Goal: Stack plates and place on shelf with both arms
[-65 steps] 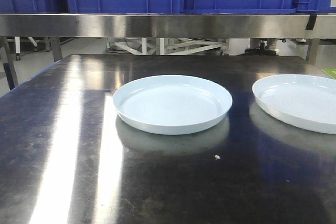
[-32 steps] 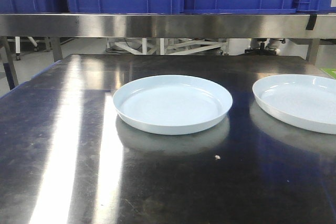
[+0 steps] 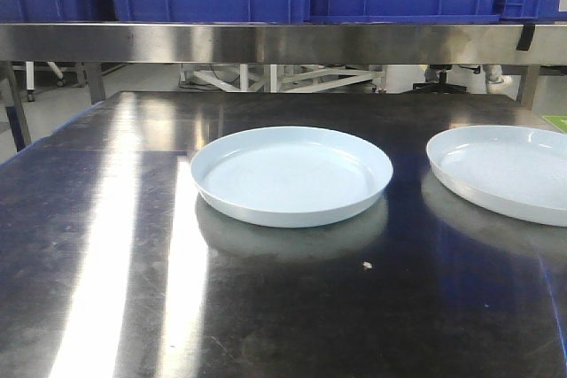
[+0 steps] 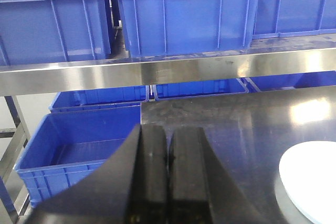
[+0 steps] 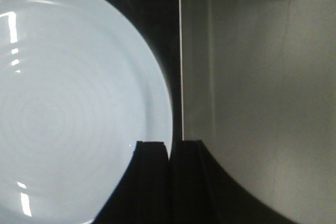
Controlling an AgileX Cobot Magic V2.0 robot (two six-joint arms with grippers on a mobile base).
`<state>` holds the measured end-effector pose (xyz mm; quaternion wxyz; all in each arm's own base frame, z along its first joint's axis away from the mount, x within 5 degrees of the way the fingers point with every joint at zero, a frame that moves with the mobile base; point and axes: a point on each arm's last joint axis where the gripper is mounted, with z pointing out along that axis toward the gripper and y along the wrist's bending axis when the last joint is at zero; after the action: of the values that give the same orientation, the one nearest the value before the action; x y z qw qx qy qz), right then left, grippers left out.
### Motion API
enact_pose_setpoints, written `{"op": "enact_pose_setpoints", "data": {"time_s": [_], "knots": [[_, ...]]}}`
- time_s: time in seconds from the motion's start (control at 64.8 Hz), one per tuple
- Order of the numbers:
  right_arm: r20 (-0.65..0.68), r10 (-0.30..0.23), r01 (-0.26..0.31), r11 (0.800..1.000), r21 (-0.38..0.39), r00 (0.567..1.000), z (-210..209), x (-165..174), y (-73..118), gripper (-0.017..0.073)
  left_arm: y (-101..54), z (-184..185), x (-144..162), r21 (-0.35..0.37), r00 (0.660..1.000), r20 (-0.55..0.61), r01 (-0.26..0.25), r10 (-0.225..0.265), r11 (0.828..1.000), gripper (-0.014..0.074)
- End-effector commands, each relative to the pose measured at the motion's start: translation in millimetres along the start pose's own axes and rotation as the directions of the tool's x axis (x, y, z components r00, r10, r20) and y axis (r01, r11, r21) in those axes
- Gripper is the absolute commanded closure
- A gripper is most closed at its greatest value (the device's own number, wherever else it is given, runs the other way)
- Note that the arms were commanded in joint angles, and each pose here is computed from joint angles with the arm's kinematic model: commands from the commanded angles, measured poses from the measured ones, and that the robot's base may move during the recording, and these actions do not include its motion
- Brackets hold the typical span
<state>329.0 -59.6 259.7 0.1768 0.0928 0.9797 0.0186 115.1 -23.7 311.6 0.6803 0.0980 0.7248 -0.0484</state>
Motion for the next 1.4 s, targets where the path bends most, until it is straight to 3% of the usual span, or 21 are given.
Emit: {"op": "enact_pose_setpoints", "data": {"time_s": [0.0,0.108,0.216,0.586,1.25,1.389], "knots": [[0.073,0.001,0.003,0.998,-0.058,0.997,-14,-19,-3.1,0.0362,2.4,-2,-17,-0.021,0.995,0.105,0.004,-0.002,1.000,0.0512],[0.068,0.006,0.002,0.993,-0.117,0.998,-7,-26,-7.5,0.0261,2.4,-2,-17,-0.021,0.995,0.105,0.004,-0.002,1.000,0.0512],[0.034,-0.015,0.019,0.990,-0.139,0.999,2,-26,-14.2,0.0239,2.4,-2,-17,-0.021,0.995,0.105,0.004,-0.002,1.000,0.0512],[-0.023,-0.028,0.024,0.988,-0.154,0.999,22,-24,-20.1,0.0237,2.4,-2,-17,-0.021,0.995,0.105,0.004,-0.002,1.000,0.0512],[-0.077,-0.059,0.045,0.984,-0.175,0.995,37,-23,-8.6,0.0239,2.4,-2,-17,-0.021,0.995,0.105,0.004,-0.002,1.000,0.0512],[-0.076,-0.059,0.045,0.984,-0.175,0.995,37,-23,-8.7,0.0305,2.4,-2,-17,-0.021,0.995,0.105,0.004,-0.002,1.000,0.0512]]}}
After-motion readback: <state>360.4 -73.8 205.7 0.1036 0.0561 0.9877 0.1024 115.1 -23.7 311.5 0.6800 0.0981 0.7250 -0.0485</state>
